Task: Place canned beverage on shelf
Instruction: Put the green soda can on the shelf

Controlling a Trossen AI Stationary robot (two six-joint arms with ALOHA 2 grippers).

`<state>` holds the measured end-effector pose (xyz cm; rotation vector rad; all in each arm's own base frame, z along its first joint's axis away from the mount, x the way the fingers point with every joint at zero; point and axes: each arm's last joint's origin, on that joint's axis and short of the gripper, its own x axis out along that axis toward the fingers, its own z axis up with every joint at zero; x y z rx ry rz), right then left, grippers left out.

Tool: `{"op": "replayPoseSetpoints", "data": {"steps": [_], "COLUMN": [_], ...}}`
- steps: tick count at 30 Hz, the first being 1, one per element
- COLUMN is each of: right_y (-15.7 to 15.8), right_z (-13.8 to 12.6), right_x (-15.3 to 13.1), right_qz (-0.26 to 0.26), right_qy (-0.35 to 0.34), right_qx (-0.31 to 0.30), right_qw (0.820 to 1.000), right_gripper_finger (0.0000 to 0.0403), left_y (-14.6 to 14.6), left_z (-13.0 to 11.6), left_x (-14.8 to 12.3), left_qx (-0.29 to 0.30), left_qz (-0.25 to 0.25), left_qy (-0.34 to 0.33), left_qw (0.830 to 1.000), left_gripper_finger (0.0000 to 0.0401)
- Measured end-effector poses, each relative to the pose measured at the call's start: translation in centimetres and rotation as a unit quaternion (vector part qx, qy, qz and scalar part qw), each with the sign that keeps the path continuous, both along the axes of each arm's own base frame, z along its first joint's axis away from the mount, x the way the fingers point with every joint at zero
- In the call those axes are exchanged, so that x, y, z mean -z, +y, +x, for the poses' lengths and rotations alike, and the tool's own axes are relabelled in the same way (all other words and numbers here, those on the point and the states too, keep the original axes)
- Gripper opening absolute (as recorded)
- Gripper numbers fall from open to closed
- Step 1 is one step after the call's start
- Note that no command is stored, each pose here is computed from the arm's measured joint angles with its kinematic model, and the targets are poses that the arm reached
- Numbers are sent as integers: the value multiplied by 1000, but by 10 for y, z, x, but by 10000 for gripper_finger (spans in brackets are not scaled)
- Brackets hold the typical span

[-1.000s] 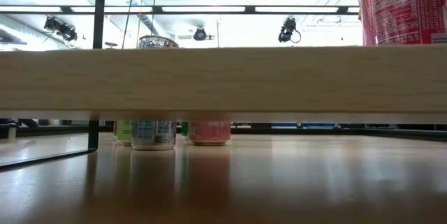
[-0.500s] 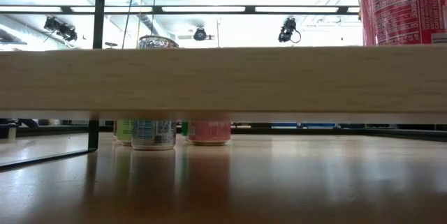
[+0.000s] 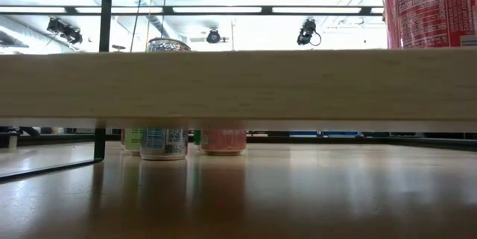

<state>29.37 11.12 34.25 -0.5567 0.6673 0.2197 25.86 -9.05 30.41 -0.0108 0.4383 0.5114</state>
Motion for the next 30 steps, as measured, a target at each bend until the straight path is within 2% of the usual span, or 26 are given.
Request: {"op": "replayPoseSetpoints", "data": {"steps": [4,8,15,25,30], "right_y": [-12,-18,-23,-32,-34], "right_z": [5,5,0,1,1], "right_x": [-1,1,6,37,34], "right_qz": [22,37,25,-1,-9], "right_qy": [-8,3,25,27,-2], "right_qx": [40,77,145,195,216], "right_qw": [999,996,989,980,976], "right_gripper_finger": [359,358,358,354,354], "left_y": [15,37,69,112,137], "left_z": [0,0,-6,11,17], "left_x": [6,14,25,21,21], "left_qx": [-31,-48,-72,4,35], "left_qz": [-5,-52,-98,-131,-152], "left_qy": [31,77,165,149,128], "left_qw": [999,994,979,980,980], "left_gripper_finger": [400,400,400,400,400]}}
